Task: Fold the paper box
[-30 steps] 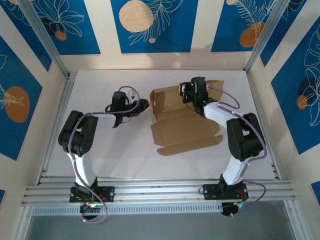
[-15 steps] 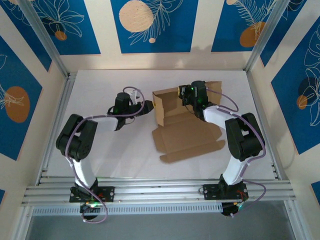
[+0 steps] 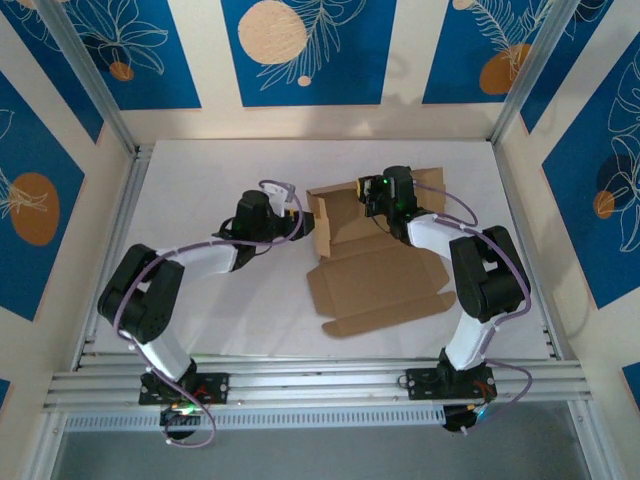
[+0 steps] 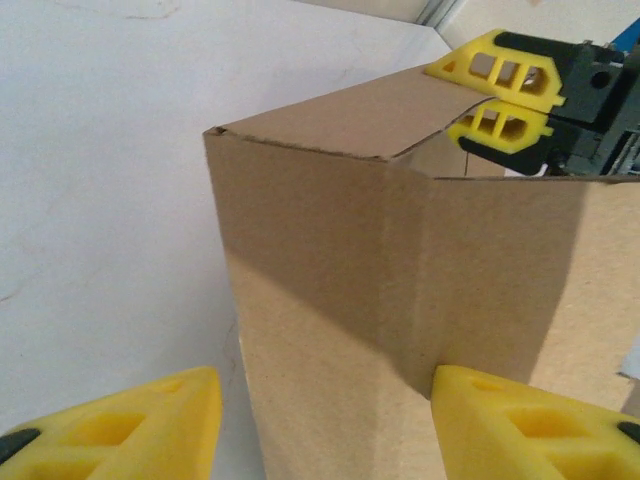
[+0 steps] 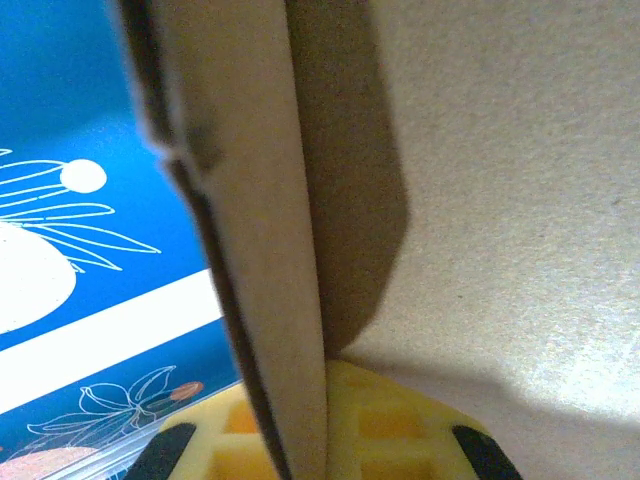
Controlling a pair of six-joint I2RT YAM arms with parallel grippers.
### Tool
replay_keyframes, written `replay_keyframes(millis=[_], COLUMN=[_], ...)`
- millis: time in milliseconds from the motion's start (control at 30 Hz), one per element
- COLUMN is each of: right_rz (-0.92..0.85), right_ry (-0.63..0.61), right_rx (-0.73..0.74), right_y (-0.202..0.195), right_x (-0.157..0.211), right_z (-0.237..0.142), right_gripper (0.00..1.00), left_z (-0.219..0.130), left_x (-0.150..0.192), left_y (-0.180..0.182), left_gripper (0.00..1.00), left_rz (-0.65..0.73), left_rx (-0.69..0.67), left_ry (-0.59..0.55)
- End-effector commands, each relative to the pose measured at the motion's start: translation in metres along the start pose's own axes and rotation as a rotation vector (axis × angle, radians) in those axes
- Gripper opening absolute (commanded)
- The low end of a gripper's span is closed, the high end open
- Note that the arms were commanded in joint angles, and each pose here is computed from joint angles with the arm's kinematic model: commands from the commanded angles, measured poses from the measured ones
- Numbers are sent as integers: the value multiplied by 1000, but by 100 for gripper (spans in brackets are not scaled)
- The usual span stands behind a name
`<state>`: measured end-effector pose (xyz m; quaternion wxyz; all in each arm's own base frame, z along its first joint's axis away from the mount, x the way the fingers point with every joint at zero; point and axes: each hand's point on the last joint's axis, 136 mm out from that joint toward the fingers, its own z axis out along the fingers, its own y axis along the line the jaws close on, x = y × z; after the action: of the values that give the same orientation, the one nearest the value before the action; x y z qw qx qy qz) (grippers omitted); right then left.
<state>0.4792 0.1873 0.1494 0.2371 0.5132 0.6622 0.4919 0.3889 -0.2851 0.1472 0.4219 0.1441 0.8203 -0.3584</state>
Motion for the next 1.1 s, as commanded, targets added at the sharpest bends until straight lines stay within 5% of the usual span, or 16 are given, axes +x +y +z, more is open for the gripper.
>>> replay_keyframes(millis=[0,567,800,1067], right_rz=[5,-2,-9,-19], right_ry=[16,34,55,73], right_rx=[-13,-20,-30,-38], right_y=[7,13,17,15], right_x=[4,7,13,22], right_z=[-4,-3,-5,-9], right_gripper=[0,0,0,0], left_z=[-2,3,15,29], left_x=[4,5,13,19], left_y=[-8,-35,-21,-11], left_gripper=[58,60,68,65], left_rz=[43,56,47,84], left_rx=[19,180,126,56], left_ry=[0,1,46,89])
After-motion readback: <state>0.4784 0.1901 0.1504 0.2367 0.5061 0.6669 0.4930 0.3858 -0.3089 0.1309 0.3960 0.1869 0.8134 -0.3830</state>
